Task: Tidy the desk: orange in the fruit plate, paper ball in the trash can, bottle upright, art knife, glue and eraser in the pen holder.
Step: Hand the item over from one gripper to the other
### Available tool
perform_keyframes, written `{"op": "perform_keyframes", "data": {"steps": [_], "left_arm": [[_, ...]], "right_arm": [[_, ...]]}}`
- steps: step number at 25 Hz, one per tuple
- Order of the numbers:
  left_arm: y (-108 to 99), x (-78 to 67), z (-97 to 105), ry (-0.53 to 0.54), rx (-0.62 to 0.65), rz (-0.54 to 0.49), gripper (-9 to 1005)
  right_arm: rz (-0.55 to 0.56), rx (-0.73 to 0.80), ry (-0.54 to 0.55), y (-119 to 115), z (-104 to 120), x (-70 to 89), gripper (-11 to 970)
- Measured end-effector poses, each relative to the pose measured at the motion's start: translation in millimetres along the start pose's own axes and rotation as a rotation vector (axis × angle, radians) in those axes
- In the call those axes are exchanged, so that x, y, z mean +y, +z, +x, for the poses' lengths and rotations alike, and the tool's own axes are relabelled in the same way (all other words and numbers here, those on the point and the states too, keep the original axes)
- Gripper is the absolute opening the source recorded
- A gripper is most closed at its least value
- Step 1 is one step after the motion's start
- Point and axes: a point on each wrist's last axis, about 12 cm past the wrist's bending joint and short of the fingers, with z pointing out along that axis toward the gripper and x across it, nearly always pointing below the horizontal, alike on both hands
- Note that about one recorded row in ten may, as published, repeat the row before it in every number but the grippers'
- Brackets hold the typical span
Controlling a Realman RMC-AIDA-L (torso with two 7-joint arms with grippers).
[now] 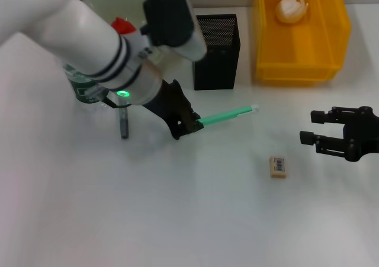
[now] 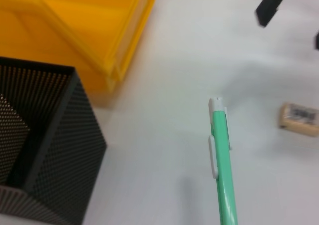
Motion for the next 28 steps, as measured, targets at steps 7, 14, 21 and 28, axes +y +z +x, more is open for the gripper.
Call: {"op": "perform_keyframes", "data": {"steps": [7,14,21,28], "left_arm": [[-22.4,-7.5,19.1,-0.003,-0.082,0.145,98],[-27.5,-14.9,19.4,0.016,-0.111,0.229,98],[-29.4,-16.7,14.5,0.024,-0.125,0.249,98],[-31.9,-18.6,8.5,0.036,-0.142,0.276,97]], "right_arm": [[-0.067,-0.032,0.01,-13.2,-10.0,1.1,590],[-0.178,-0.048,0.001,-15.5,-25.2,5.2,591],[-0.214,-0.046,-0.02,-9.7,-30.5,6.9,591],[-0.252,-0.021,-0.038,0.6,-33.0,10.4,592]]}}
